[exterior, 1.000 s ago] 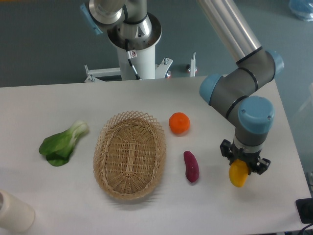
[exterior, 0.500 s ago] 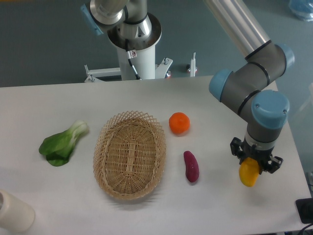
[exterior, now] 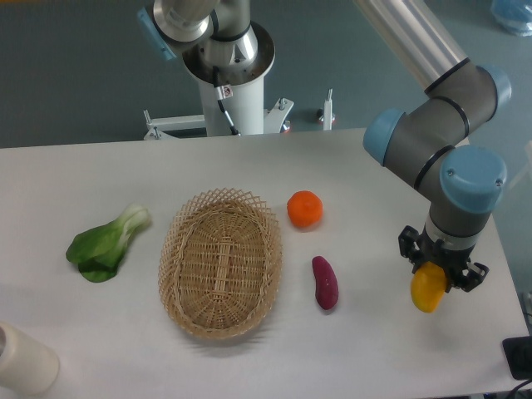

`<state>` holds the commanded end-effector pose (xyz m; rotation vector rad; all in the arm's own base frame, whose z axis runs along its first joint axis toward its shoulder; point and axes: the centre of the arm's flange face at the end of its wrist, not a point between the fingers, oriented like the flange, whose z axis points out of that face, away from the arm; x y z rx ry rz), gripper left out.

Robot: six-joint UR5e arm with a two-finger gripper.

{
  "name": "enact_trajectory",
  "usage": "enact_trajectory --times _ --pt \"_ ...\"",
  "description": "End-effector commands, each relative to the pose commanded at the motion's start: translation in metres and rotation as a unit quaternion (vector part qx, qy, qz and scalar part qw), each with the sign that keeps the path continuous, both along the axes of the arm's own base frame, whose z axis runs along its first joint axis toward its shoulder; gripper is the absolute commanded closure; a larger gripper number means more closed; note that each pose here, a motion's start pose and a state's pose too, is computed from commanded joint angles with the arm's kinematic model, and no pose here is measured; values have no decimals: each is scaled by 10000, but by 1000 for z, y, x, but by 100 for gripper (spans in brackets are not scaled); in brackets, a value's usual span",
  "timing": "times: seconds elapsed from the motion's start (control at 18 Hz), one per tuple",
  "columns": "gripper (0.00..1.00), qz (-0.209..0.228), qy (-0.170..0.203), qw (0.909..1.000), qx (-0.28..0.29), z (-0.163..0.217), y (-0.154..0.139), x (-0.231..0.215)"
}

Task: Pick up the mango from the table
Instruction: 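Lift the grasped mango up off the table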

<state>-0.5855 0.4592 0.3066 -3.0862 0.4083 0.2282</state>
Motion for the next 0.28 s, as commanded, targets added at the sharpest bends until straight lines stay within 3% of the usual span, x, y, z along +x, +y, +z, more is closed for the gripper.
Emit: enact_trajectory --times 0.28 --pt "57 0 -13 10000 -7 -2 0 1"
